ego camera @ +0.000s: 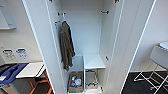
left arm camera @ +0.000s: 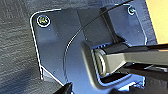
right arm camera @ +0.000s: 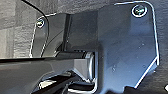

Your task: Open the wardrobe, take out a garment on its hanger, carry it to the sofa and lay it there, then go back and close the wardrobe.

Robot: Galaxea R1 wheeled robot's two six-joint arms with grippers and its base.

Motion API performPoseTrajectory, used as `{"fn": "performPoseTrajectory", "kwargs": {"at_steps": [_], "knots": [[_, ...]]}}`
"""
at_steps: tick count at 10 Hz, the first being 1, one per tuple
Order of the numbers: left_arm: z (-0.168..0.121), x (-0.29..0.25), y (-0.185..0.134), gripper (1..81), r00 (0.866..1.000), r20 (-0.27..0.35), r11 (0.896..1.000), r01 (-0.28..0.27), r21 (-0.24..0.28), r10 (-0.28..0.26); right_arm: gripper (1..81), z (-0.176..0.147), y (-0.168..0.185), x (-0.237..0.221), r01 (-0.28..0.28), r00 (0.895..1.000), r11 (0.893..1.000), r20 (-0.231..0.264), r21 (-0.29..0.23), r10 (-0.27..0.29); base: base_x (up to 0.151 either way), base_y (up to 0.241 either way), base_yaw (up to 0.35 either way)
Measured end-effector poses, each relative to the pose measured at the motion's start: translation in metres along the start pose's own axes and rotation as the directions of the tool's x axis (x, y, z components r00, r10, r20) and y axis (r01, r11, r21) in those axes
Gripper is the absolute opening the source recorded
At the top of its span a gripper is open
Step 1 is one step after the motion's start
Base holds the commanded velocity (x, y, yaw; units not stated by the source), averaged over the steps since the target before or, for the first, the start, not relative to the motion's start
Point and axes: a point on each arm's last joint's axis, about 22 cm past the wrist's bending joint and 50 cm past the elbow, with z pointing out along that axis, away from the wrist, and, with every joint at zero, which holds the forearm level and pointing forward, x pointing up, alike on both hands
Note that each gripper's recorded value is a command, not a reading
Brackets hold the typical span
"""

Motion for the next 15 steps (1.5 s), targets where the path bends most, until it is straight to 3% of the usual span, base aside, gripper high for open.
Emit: {"fn": "performPoseTrajectory", "kwargs": {"at_steps": [5, 8, 15], "knots": [[0.000, 0.005, -0.002, 81.1, 1.000, -0.005, 1.000, 0.000, 0.002, 0.000, 81.1, 0.001, -0.003, -0.001, 0.004, 1.000, 1.000, 0.009, 0.005, -0.004, 0.094, 0.000, 0.000], [0.000, -0.004, 0.001, 81.1, 1.000, 0.003, 1.000, 0.009, -0.002, -0.009, 81.1, 0.000, -0.001, -0.011, 0.002, 0.999, 1.000, 0.044, -0.005, -0.002, 0.105, 0.000, 0.000], [0.001, -0.003, 0.004, 81.1, 1.000, 0.002, 1.000, 0.011, -0.009, -0.011, 81.1, 0.000, -0.002, -0.013, 0.002, 0.999, 1.000, 0.049, -0.005, -0.002, 0.104, 0.000, 0.000]]}}
